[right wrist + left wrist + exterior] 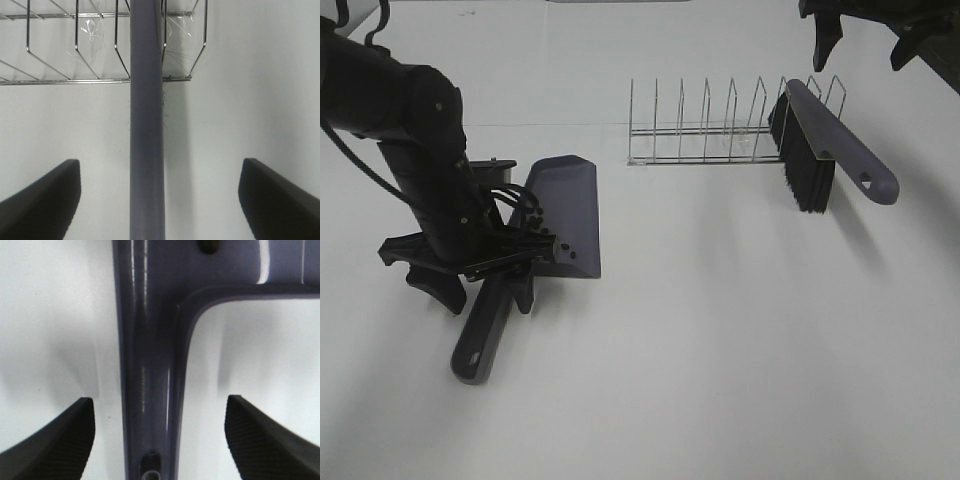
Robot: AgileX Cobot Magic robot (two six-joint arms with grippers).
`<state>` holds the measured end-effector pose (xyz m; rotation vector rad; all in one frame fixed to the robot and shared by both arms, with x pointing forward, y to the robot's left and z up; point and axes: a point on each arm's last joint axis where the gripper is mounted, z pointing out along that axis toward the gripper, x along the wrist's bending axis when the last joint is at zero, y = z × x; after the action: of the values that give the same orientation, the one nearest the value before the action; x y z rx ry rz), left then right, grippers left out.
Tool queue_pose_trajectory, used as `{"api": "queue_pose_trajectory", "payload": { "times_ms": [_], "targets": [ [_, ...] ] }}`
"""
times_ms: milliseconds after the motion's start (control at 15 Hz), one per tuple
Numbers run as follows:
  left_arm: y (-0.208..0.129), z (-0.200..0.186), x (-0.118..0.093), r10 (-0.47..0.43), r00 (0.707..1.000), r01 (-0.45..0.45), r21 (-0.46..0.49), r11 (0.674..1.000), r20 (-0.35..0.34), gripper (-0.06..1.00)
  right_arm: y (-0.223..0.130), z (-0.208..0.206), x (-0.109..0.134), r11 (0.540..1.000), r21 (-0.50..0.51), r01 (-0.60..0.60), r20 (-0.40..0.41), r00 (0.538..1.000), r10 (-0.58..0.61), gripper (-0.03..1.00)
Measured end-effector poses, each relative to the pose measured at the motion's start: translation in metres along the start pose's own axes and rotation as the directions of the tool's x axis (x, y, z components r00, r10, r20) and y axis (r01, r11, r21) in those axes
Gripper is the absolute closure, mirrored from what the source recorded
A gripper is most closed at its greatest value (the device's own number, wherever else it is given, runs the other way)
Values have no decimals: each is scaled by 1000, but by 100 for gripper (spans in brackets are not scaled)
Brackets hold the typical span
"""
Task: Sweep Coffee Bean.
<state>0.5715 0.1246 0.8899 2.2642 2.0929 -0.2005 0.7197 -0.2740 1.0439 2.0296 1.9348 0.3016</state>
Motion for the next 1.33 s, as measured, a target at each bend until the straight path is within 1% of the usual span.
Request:
{"api": "queue_pose_trajectory", "payload": {
  "times_ms": [67, 133, 200, 333, 400, 467, 533, 600, 667, 733, 800, 933, 1000, 1067, 1200, 1267, 1333],
  "targets": [
    [3, -10, -2, 9, 1000, -9, -2, 1000, 0, 28, 1, -13, -1, 1000, -24, -4, -6, 1000, 4, 24],
    [4, -26, -4, 29, 1000, -29, -24, 999, -6, 28, 1, -27, -2, 999, -52, -10, -15, 1000, 9, 24],
    [4, -48, -5, 55, 998, -56, -73, 996, -17, 28, 1, -43, -3, 997, -79, -9, -30, 1000, 7, 24],
    [-5, -102, -1, 111, 991, -124, -182, 975, -79, 28, -8, -73, -5, 994, -109, -3, -55, 998, -3, 24],
    [-10, -115, 2, 117, 988, -136, -199, 970, -103, 28, -13, -82, -6, 994, -114, -3, -59, 998, -3, 24],
    [-23, -142, 8, 109, 982, -143, -230, 963, -156, 28, -24, -100, -9, 992, -124, 2, -59, 998, -10, 24],
    [-36, -166, 15, 82, 978, -131, -257, 957, -194, 28, -38, -116, -12, 992, -125, 14, -57, 998, -21, 24],
    [-51, -190, 21, 60, 975, -125, -304, 944, -214, 28, -54, -126, -15, 993, -113, 22, -56, 998, -28, 24],
    [-76, -229, 27, 45, 980, -123, -414, 902, -193, 28, -78, -143, -19, 994, -109, 23, -55, 998, -29, 24],
    [-87, -242, 29, 41, 983, -119, -454, 883, -178, 28, -88, -148, -21, 994, -102, 24, -55, 998, -30, 24],
    [-130, -281, 40, 37, 990, -108, -576, 810, -133, 28, -129, -157, -26, 998, -61, 27, -57, 998, -31, 24],
    [-174, -290, 56, 39, 994, -97, -631, 770, -105, 28, -179, -169, -31, 999, -44, 25, -68, 997, -28, 24],
    [-194, -286, 64, 41, 995, -93, -642, 761, -94, 28, -202, -173, -33, 999, -39, 23, -72, 997, -26, 24],
    [-215, -278, 73, 44, 996, -87, -646, 758, -83, 28, -226, -173, -35, 999, -28, 23, -75, 997, -25, 24],
    [-250, -255, 90, 45, 996, -84, -647, 758, -76, 28, -270, -177, -40, 999, -49, 20, -81, 996, -24, 24],
    [-259, -248, 94, 46, 996, -83, -648, 757, -73, 28, -280, -179, -41, 998, -65, 18, -82, 996, -23, 24],
    [-273, -234, 102, 46, 996, -82, -650, 755, -72, 28, -302, -179, -43, 997, -79, 16, -83, 996, -23, 24]
  ]
}}
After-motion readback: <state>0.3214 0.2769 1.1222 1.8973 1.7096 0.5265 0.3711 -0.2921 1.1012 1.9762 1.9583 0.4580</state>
